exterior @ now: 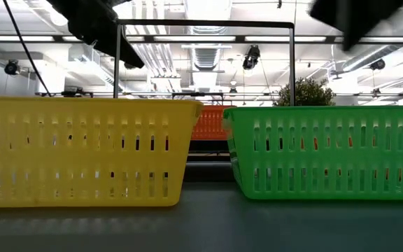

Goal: Stack baskets on shelf by color
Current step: Put the right yellow bin on the shelf

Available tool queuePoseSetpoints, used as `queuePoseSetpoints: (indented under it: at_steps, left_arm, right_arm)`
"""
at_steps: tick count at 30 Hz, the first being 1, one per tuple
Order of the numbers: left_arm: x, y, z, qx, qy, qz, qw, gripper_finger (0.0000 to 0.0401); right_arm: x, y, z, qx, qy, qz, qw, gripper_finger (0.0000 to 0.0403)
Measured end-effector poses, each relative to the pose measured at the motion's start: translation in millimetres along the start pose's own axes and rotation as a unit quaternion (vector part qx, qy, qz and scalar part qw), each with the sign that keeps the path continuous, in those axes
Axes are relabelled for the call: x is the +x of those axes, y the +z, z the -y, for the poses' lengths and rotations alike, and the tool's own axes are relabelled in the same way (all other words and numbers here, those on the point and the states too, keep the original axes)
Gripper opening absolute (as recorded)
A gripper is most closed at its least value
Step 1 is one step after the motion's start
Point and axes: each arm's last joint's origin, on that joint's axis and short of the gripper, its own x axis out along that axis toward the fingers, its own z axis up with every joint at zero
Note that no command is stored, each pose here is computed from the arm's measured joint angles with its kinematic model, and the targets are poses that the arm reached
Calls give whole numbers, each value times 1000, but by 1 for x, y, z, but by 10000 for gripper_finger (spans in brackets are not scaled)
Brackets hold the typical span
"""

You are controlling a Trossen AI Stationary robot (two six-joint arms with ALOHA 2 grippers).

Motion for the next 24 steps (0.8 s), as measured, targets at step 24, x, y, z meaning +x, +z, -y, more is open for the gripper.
queuePoseSetpoints:
  at_steps: [24]
  left_arm:
    - [-19, -2, 29, 15, -55, 22, 998, 6]
  right_arm:
    - [49, 59, -38, -162, -45, 167, 972, 130]
